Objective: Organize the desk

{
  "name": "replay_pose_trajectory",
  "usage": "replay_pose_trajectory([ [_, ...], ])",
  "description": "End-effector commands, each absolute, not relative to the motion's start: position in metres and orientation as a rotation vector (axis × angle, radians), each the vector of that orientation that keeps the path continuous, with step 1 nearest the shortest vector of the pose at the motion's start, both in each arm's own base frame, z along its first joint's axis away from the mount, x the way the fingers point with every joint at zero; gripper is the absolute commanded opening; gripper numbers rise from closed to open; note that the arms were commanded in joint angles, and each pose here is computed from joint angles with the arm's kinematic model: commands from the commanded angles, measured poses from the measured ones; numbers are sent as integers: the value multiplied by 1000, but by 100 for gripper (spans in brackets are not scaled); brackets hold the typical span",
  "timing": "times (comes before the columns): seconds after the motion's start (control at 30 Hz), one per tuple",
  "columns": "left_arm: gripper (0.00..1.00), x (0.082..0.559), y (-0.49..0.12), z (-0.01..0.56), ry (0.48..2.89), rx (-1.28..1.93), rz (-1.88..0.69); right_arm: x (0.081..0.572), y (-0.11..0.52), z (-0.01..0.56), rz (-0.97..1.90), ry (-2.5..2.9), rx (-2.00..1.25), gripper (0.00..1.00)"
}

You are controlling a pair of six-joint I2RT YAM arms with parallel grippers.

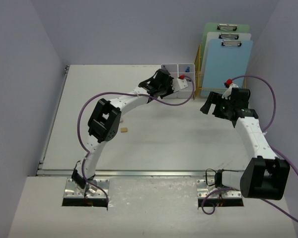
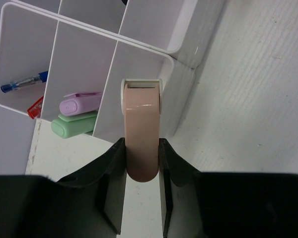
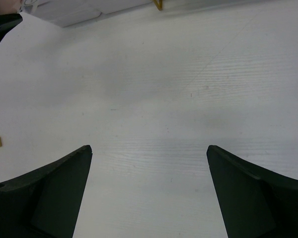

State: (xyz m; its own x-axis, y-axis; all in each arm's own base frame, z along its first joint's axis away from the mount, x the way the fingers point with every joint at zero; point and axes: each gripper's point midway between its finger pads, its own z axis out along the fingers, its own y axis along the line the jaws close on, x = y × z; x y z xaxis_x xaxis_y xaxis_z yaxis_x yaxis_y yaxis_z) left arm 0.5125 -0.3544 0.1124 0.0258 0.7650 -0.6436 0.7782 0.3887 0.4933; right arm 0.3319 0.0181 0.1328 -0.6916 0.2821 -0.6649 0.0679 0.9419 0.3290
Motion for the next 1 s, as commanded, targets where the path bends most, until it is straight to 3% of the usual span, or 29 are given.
replay_pose_trajectory([
  [0.0, 0, 523, -368, 151, 1625, 1306, -27, 335, 17, 141, 360, 2282, 229, 99],
  [0.67, 0, 535, -365, 143, 1614, 1298, 38, 333, 15, 129, 362, 2302, 242, 99],
  [0.97, 1, 540, -361, 113, 1658, 1330, 82, 333, 16, 127, 373, 2309, 254, 99],
])
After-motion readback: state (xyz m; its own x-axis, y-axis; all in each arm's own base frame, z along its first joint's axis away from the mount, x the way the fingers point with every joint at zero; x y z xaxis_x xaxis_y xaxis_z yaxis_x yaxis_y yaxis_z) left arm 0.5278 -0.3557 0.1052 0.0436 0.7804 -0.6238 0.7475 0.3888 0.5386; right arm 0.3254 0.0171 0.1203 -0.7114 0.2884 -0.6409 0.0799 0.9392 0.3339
